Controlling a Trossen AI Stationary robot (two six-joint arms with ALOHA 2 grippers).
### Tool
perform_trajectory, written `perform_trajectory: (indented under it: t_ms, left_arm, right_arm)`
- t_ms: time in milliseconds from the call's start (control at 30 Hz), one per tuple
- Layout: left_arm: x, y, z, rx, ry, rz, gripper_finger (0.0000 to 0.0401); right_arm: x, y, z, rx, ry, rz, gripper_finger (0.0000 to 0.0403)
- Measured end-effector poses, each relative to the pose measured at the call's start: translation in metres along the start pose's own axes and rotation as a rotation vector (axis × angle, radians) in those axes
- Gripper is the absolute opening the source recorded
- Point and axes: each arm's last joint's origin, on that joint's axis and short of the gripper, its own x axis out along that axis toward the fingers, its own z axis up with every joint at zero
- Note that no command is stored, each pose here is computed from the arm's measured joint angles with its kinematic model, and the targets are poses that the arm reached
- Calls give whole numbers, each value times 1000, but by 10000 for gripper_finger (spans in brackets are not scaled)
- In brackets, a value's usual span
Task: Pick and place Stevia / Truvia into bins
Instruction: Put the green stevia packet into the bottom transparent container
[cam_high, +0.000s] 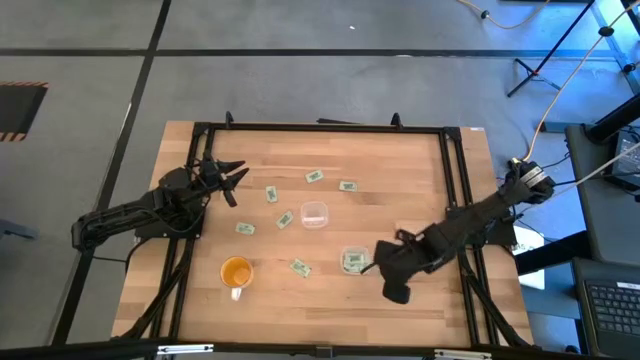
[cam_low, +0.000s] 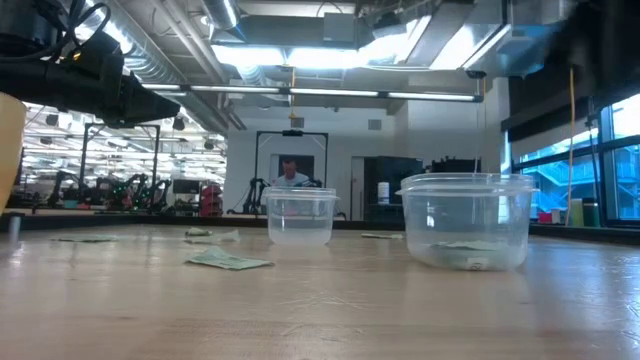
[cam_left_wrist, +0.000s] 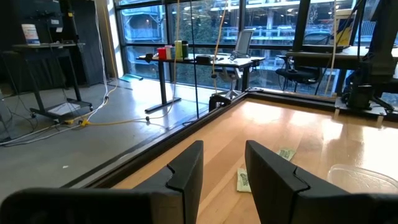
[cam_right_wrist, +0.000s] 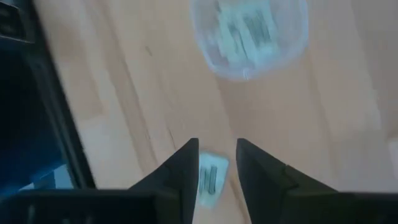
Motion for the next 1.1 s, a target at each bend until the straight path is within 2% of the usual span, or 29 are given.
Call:
perform_trajectory:
  t_ms: [133, 300, 500, 600, 800, 1100]
  left_arm:
    - [0, 0, 0, 0, 0, 0, 114]
    - [0, 0, 0, -1, 0, 0, 114]
    - [0, 0, 0, -1, 0, 3, 114]
    - [0, 1, 0, -1, -3, 26, 114]
    - [0, 3, 1, -2, -10, 87, 114]
    - [0, 3, 1, -3, -10, 89, 114]
  right_arm:
    - [19, -5, -25, 109, 135, -24, 110]
    - [38, -19, -41, 273, 283, -40, 110]
    - [59, -25, -51, 508, 344, 25, 110]
    - [64, -25, -51, 537, 333, 66, 110]
    - [67, -29, -54, 577, 327, 33, 110]
    - [78, -33, -63, 583, 303, 51, 110]
